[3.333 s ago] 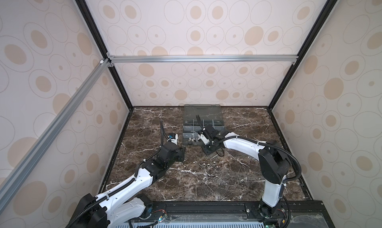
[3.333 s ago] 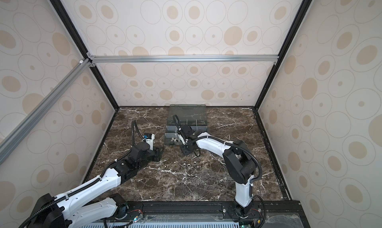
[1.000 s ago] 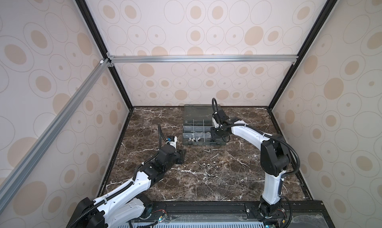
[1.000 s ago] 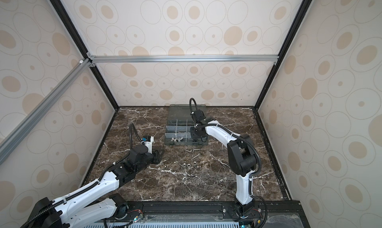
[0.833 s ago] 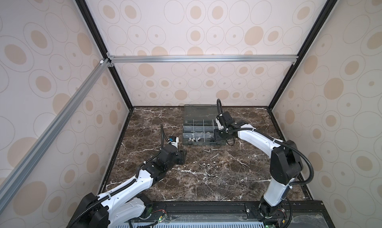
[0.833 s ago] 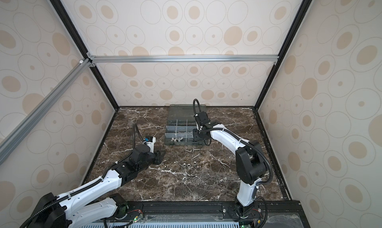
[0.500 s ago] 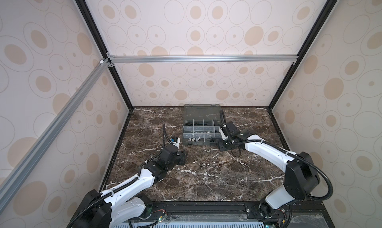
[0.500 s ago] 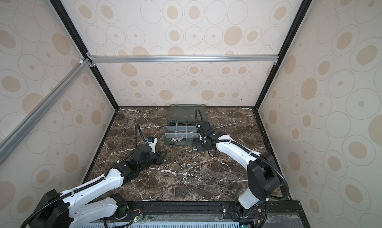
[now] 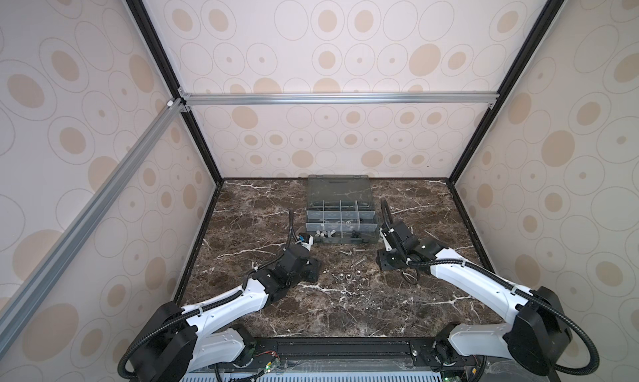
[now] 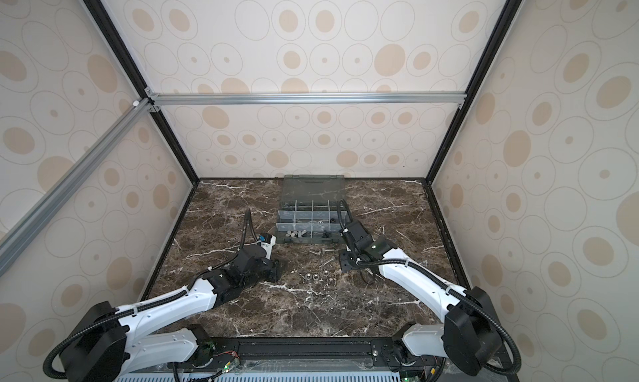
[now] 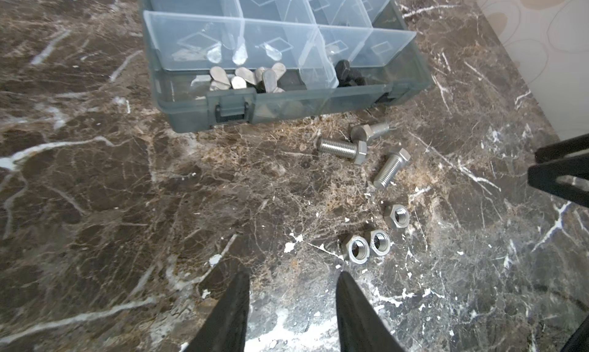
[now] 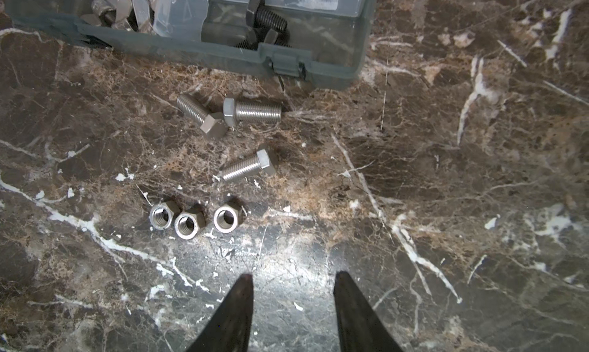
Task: Sort the screws and nuts into containers
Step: Pick up the nut at the center of the table.
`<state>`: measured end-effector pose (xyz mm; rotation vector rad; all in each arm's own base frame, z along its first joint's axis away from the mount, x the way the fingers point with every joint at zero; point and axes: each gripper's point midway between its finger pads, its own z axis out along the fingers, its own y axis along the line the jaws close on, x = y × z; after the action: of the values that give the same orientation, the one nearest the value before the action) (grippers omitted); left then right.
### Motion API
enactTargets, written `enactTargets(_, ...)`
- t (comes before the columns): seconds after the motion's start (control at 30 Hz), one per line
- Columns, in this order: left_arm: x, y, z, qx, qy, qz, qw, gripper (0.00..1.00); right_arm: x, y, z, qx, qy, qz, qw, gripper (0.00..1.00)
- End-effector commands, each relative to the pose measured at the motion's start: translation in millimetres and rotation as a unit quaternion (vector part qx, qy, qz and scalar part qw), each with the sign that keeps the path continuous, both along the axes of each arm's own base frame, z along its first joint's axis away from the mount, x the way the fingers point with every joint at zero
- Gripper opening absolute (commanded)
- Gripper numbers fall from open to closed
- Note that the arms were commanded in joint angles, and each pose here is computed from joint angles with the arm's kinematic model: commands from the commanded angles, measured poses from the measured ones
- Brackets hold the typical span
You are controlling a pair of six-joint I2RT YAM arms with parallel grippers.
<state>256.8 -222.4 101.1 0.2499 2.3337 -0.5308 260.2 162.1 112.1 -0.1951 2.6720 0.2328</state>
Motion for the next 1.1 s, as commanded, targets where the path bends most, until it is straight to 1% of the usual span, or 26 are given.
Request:
enactTargets(0.0,3,-15,11,0.014,-0.013,-0.016,1.000,0.45,-10,-8,-4,-0.003,0.008,-0.017,1.000,0.45)
enactTargets(0.13,-3,-28,1,0.038,-0.007,-0.038,0.999,0.45,-15,-11,-7,0.001,0.014,-0.024,1.000,0.45)
enactTargets(0.33,-13,-48,-16,0.083,0.008,-0.073,0.994,0.45,-18,-14,-3,0.005,0.005,-0.031,0.999,0.45)
enactTargets(0.57,-21,-72,-29,0.113,0.022,-0.107,0.988,0.45,-22,-19,-2,0.003,0.001,-0.034,0.999,0.45)
enactTargets(0.73,-23,-81,-39,0.123,0.031,-0.115,0.985,0.44,-24,-20,-3,0.006,-0.001,-0.036,0.999,0.45)
enactTargets(1.07,-14,-92,-47,0.133,0.034,-0.111,0.984,0.44,-28,-25,-5,0.004,-0.004,-0.039,0.999,0.45)
